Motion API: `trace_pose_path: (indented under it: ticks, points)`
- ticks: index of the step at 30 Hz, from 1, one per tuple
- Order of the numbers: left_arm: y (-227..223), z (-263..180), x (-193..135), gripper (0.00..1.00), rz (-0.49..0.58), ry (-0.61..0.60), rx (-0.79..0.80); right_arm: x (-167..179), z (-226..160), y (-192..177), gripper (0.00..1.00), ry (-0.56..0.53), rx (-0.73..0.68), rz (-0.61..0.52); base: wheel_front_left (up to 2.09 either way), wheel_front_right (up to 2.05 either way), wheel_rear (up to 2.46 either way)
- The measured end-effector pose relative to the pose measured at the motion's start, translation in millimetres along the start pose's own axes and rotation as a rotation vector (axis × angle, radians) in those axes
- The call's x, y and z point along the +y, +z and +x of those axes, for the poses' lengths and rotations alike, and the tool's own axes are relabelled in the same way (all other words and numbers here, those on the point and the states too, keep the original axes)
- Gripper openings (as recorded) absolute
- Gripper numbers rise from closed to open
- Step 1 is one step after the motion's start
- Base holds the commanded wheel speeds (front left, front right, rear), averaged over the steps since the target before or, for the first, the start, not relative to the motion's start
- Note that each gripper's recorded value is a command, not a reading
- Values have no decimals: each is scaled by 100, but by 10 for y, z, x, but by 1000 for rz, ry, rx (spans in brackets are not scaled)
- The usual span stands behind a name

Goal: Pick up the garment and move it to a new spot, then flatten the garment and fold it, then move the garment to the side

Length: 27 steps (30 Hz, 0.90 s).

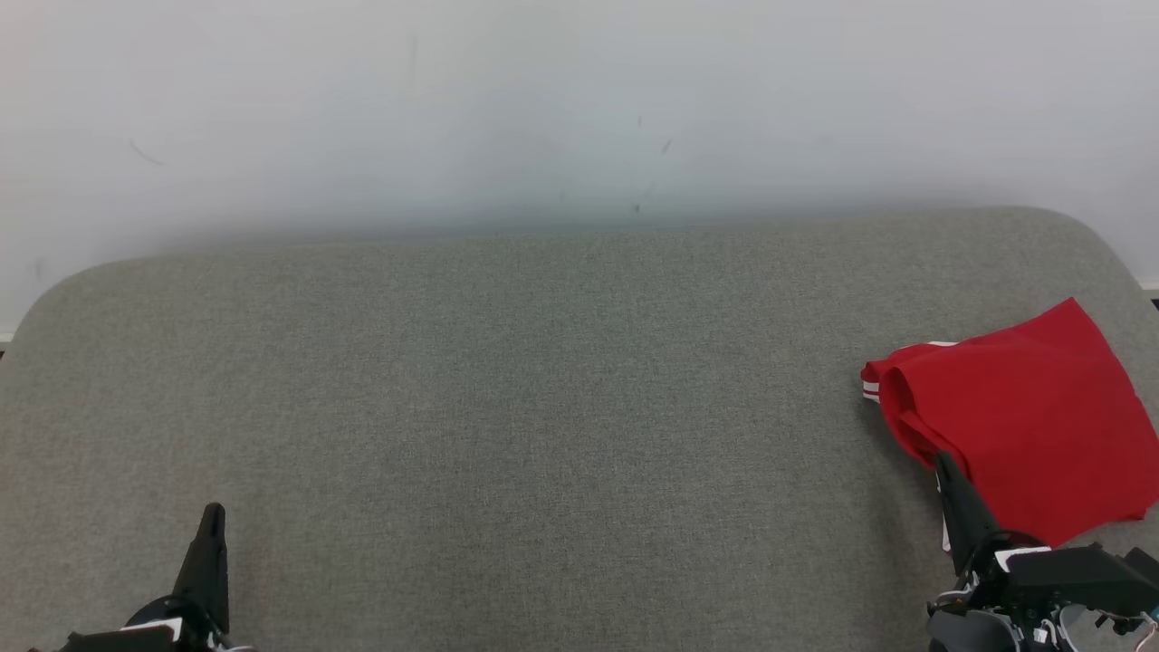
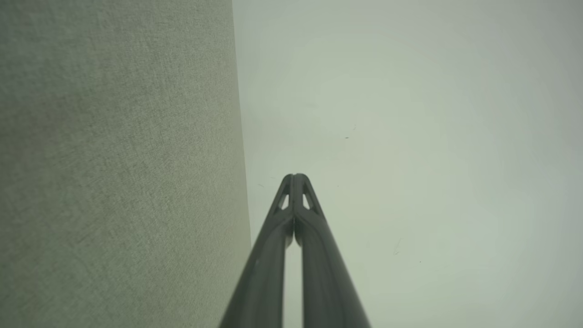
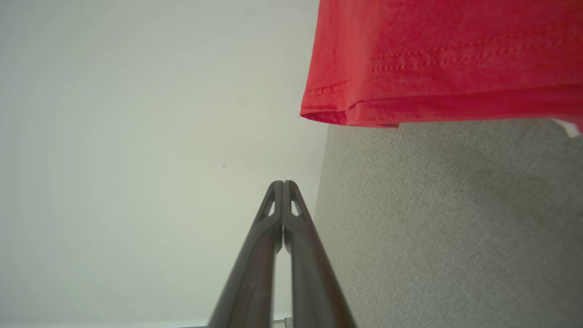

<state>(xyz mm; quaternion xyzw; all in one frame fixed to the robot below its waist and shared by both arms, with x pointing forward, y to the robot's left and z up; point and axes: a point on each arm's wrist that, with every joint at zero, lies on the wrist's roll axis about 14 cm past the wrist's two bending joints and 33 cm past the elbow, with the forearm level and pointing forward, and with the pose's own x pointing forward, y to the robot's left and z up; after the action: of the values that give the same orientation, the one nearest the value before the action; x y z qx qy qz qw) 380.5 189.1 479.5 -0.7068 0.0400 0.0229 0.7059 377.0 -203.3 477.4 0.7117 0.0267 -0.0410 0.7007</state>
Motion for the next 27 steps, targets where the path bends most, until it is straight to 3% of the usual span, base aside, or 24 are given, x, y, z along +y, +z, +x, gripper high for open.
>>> trace_pose_path:
  ticks: [27]
  points:
    - [0, 0, -2, 0, 0, -1, 0, 1, 0, -1, 0, 0, 0, 0, 0, 0, 0]
